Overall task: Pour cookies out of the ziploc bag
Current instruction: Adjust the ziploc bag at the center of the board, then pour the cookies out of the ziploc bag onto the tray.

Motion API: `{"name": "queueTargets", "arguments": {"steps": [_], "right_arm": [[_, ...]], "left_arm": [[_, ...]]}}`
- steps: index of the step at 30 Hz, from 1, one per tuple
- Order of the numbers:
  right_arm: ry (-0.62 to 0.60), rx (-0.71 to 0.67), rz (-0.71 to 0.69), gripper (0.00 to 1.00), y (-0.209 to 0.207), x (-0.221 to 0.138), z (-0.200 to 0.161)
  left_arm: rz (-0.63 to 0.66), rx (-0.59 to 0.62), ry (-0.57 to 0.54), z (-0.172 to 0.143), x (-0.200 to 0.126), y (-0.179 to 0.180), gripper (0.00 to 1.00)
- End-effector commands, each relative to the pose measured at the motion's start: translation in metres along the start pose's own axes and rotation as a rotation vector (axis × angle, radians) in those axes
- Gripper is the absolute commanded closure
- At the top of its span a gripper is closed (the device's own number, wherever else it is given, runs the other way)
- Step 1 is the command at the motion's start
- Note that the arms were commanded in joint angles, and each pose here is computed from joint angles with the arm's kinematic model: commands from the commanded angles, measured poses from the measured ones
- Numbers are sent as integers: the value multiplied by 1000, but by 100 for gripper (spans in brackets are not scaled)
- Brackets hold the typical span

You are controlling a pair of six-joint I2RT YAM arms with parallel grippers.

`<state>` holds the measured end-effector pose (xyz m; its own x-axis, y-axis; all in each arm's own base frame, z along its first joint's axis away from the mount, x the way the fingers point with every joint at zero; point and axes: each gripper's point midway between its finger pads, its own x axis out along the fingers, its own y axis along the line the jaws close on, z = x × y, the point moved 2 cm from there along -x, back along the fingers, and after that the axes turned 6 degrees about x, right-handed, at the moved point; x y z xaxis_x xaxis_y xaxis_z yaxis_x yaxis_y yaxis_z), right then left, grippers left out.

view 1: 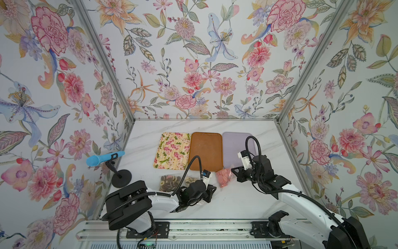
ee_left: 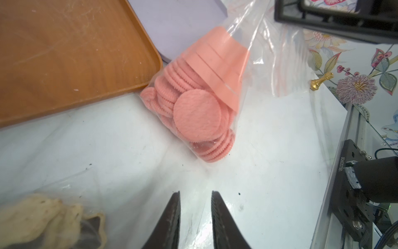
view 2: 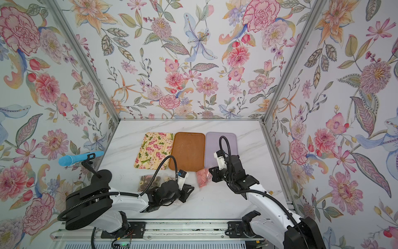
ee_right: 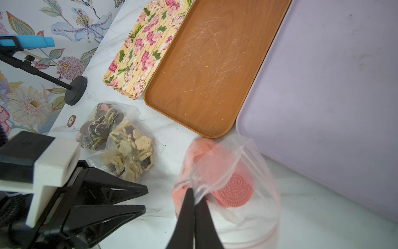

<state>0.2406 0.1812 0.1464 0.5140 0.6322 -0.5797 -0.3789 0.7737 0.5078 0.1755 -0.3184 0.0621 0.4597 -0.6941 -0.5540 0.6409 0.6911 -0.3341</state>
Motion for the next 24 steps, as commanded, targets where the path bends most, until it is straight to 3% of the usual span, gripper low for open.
{"name": "queueTargets", "arguments": {"steps": [1,8,14,24], "right_arm": [[7,-20,10,100,0,-2,-3],[7,-20,9,100,-1,-3,-3],[5,-23,8,100,-1,-2,-1],[6,-27,10,100,-1,-2,-1]], "left_arm": [[-17,-51,45,-7,13,-5,71],[-130,-68,50,-5,33,-26,68],[-121,-76,26,0,27,-24,66],[-112,-37,79,-2,47,-28,67]]}}
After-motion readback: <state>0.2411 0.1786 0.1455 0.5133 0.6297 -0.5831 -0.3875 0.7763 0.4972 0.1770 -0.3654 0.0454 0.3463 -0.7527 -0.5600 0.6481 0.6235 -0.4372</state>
